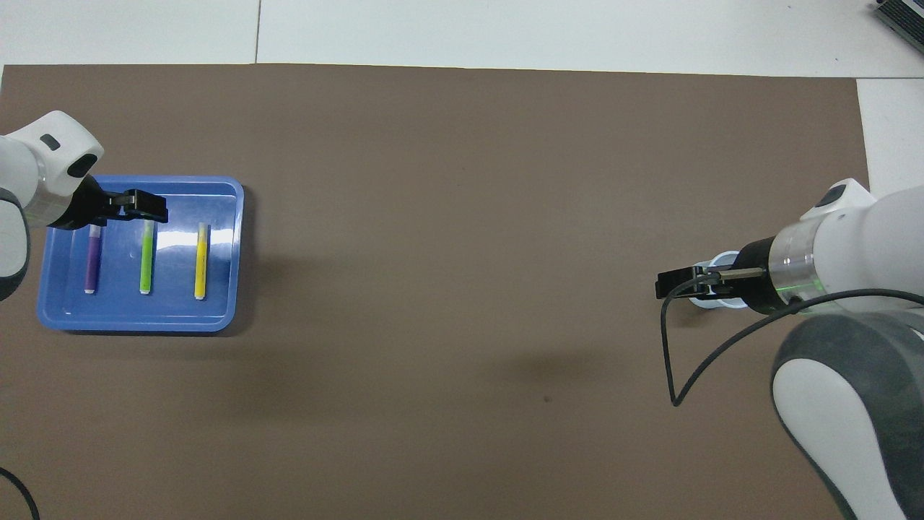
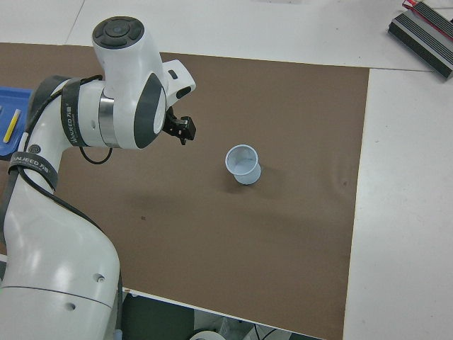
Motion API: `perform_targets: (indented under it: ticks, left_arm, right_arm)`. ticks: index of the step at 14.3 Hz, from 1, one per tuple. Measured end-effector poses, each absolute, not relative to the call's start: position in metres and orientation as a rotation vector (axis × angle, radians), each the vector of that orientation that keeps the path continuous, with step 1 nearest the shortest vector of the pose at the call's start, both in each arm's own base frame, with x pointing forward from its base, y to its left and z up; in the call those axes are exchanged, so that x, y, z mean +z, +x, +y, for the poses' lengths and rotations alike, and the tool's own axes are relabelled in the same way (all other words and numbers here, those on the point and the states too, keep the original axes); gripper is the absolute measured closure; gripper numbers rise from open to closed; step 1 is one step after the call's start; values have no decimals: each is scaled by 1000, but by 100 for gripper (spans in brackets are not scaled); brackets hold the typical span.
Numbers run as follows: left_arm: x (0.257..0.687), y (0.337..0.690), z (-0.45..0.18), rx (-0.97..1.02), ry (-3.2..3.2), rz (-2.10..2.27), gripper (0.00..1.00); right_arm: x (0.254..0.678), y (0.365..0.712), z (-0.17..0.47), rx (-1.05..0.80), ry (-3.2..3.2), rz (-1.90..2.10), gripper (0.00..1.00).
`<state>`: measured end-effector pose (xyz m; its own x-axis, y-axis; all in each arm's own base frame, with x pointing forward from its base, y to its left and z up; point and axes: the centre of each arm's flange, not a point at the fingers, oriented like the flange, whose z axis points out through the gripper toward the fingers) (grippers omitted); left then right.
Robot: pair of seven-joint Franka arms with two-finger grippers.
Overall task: Transfer and insert pens with both arms
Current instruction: 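Move the left gripper over the yellow pen while the right gripper nears the cup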
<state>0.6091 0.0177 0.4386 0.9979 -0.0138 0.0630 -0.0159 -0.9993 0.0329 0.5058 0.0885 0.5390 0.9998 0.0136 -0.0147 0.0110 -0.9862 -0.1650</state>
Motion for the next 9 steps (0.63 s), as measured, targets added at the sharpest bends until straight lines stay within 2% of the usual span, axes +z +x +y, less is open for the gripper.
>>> perform_targets:
  ticks: [1, 7, 8, 9]
  left_arm:
    - [430, 612, 17, 98, 3106, -24, 1]
    - [381, 622, 16, 138, 3104, -25, 0]
    - [373, 623, 16, 139, 3104, -26, 7]
    - [365, 624, 16, 143, 3103, -26, 10]
  right_arm:
    - [539, 506, 85, 22, -2975, -32, 0]
    - [540, 508, 77, 9, -2973, -105, 0]
    - [540, 508, 77, 8, -2972, -119, 0]
    - [540, 508, 77, 8, -2972, -123, 0]
